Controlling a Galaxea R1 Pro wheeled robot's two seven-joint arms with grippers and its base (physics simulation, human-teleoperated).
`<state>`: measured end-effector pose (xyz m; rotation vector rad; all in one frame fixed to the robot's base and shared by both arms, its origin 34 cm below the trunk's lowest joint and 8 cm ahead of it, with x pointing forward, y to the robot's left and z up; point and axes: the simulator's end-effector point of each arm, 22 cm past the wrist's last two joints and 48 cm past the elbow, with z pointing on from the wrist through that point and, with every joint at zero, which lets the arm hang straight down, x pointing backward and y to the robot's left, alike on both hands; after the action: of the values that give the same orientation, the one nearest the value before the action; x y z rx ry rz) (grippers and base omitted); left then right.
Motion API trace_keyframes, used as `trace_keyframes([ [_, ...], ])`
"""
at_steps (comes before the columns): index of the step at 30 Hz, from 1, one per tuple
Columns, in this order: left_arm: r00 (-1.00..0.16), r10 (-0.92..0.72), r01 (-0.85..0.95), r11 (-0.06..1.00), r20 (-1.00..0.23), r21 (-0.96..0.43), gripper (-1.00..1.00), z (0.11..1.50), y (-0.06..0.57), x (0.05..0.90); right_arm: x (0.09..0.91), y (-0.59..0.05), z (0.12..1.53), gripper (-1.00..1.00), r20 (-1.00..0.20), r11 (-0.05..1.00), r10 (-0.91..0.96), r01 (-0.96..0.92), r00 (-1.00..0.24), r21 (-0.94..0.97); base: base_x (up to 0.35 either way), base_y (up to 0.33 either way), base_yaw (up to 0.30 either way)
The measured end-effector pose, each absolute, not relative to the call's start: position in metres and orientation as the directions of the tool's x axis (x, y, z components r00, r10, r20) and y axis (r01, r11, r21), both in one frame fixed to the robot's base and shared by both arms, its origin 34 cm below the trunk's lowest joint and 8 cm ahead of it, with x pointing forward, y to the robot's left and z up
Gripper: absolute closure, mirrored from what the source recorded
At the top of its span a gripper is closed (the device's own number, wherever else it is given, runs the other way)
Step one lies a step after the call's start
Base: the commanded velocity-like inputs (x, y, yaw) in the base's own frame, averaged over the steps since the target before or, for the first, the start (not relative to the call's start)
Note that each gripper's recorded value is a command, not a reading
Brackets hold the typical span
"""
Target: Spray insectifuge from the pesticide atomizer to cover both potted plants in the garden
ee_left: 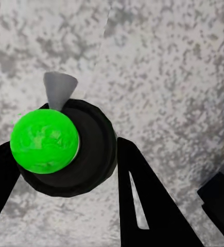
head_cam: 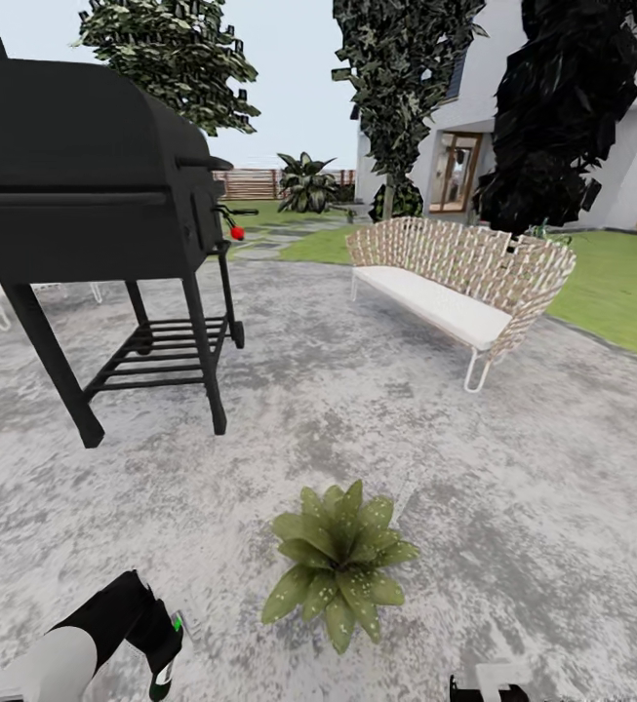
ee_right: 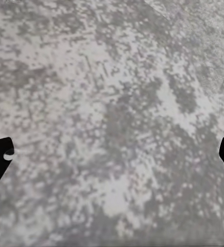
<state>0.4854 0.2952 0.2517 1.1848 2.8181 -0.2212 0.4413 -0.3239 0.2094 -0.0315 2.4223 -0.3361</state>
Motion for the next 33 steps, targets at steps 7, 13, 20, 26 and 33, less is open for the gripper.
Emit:
trace_keyframes([
  [7, -0.699, 0.704, 0.715, 0.691, -0.125, -0.106, 1.00, 0.2506, 0.2942, 0.4847, 0.4405, -0.3235, 0.2085, -1.00, -0.630, 0.966, -0.110, 0.065, -0.769, -0.249, 0.198, 0.297, -0.283],
  [13, -0.696, 0.707, 0.718, 0.688, -0.125, -0.106, 1.00, 0.2501, 0.2932, 0.4844, 0.4406, -0.3230, 0.2083, -1.00, -0.630, 0.966, -0.110, 0.065, -0.769, -0.248, 0.055, 0.073, -0.289],
  [20, -0.695, 0.708, 0.719, 0.687, -0.126, -0.104, 1.00, 0.2504, 0.2932, 0.4850, 0.4405, -0.3229, 0.2082, -1.00, -0.630, 0.966, -0.110, 0.065, -0.769, -0.248, 0.000, 0.001, -0.292],
  [26, -0.696, 0.707, 0.717, 0.689, -0.125, -0.104, 1.00, 0.2507, 0.2941, 0.4853, 0.4405, -0.3227, 0.2082, -1.00, -0.630, 0.967, -0.110, 0.064, -0.769, -0.247, 0.000, 0.074, -0.294],
  [33, -0.697, 0.706, 0.717, 0.689, -0.125, -0.107, 1.00, 0.2512, 0.2940, 0.4851, 0.4405, -0.3226, 0.2081, -1.00, -0.630, 0.967, -0.110, 0.064, -0.769, -0.247, 0.000, 0.304, -0.299],
])
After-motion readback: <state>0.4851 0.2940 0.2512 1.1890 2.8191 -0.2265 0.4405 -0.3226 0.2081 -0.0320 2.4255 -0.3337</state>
